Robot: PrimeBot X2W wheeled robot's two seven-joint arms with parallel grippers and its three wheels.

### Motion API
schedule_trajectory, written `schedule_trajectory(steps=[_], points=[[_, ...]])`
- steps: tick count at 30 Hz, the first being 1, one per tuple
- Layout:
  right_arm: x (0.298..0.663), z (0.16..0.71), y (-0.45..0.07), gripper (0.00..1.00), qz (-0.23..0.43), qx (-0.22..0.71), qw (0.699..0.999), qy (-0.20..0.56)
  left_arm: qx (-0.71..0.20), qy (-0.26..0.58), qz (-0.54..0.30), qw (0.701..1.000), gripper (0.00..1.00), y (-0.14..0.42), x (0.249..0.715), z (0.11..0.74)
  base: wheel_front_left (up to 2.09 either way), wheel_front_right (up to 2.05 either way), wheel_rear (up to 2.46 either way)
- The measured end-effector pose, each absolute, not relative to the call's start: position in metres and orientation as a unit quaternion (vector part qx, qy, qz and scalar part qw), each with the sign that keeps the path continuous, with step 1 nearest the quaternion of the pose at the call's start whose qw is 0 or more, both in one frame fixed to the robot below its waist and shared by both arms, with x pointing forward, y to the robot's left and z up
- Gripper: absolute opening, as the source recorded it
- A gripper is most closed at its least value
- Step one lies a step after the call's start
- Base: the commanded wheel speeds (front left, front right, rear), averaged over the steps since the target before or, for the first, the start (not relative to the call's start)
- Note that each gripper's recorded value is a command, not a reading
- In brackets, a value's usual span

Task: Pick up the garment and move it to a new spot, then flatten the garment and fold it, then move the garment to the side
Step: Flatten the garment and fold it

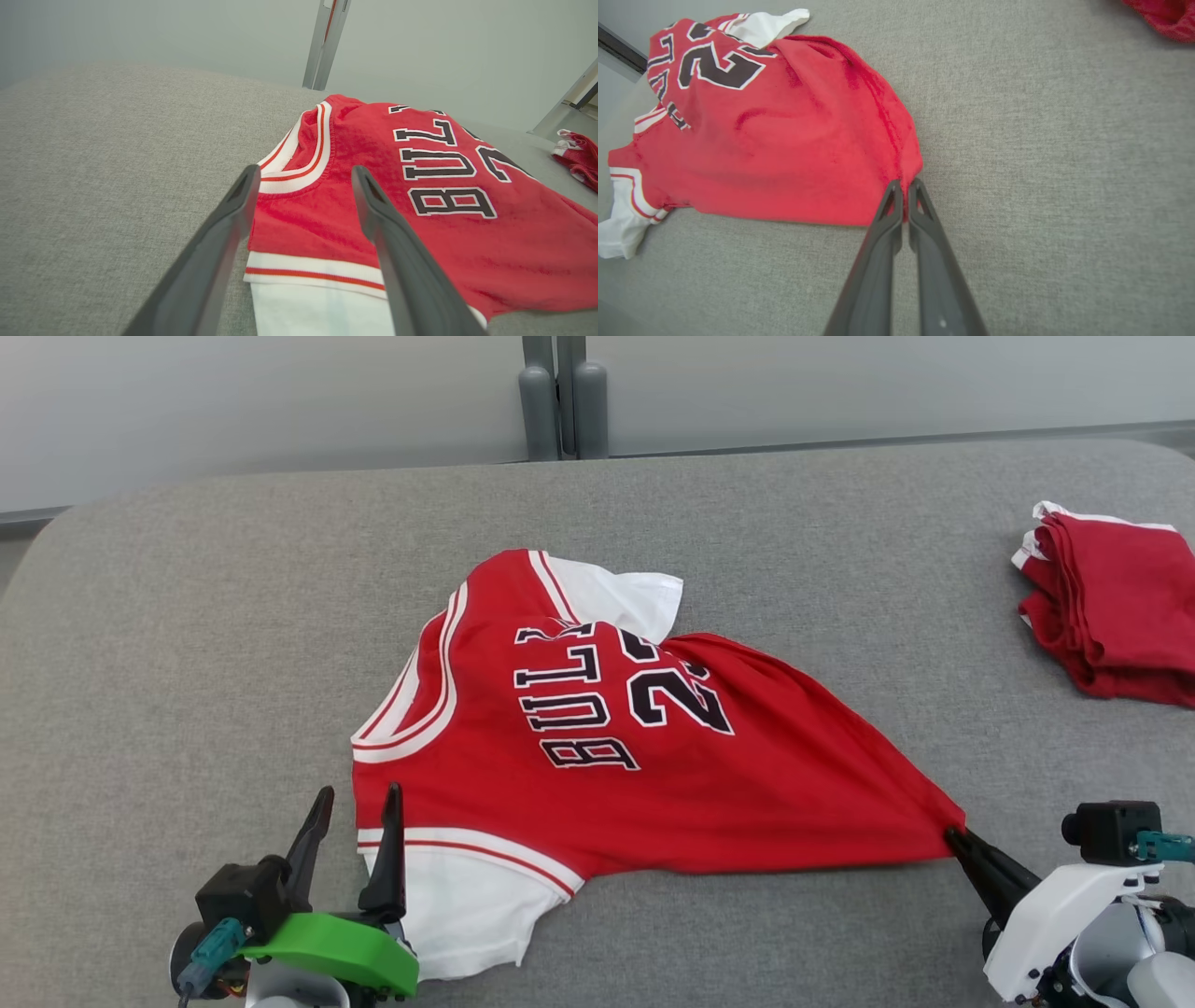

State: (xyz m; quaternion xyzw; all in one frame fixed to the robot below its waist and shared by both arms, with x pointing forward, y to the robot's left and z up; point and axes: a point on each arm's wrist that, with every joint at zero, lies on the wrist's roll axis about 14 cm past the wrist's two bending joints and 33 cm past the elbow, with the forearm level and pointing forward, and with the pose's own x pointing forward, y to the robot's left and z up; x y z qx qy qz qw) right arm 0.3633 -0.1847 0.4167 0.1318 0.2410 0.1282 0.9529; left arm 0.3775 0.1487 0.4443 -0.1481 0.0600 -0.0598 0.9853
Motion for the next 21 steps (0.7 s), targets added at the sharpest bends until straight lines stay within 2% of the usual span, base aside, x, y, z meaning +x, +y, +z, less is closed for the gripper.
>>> schedule_trajectory(steps=[1, 2, 3, 4, 7, 10, 15, 21], points=[[0.360, 0.411, -0.187, 0.00, 0.122, 0.132, 0.951, 0.251, -0.147, 0.062, -0.062, 0.985, 1.00, 0.148, 0.379, 0.443, 0.00, 0.00, 0.00], [0.358, 0.406, -0.188, 0.09, 0.116, 0.135, 0.950, 0.258, -0.147, 0.063, -0.063, 0.985, 1.00, 0.147, 0.380, 0.442, 0.00, 0.00, 0.00], [0.355, 0.402, -0.188, 0.49, 0.112, 0.139, 0.947, 0.266, -0.146, 0.064, -0.065, 0.985, 1.00, 0.146, 0.382, 0.442, 0.00, 0.00, 0.00], [0.353, 0.398, -0.188, 1.00, 0.110, 0.140, 0.946, 0.272, -0.146, 0.065, -0.067, 0.985, 1.00, 0.145, 0.383, 0.441, 0.00, 0.00, 0.00], [0.353, 0.399, -0.191, 1.00, 0.099, 0.142, 0.948, 0.267, -0.144, 0.067, -0.069, 0.985, 1.00, 0.144, 0.384, 0.440, 0.00, 0.00, 0.00], [0.362, 0.418, -0.199, 1.00, 0.092, 0.134, 0.960, 0.226, -0.139, 0.058, -0.065, 0.987, 1.00, 0.150, 0.384, 0.446, 0.00, 0.00, 0.00], [0.387, 0.489, -0.203, 1.00, 0.099, 0.119, 0.985, 0.075, -0.129, 0.029, -0.057, 0.990, 1.00, 0.160, 0.385, 0.464, 0.00, 0.00, 0.00], [0.388, 0.538, -0.199, 1.00, 0.096, 0.117, 0.987, -0.043, -0.106, -0.009, -0.047, 0.993, 1.00, 0.176, 0.382, 0.490, 0.00, 0.00, 0.00]])
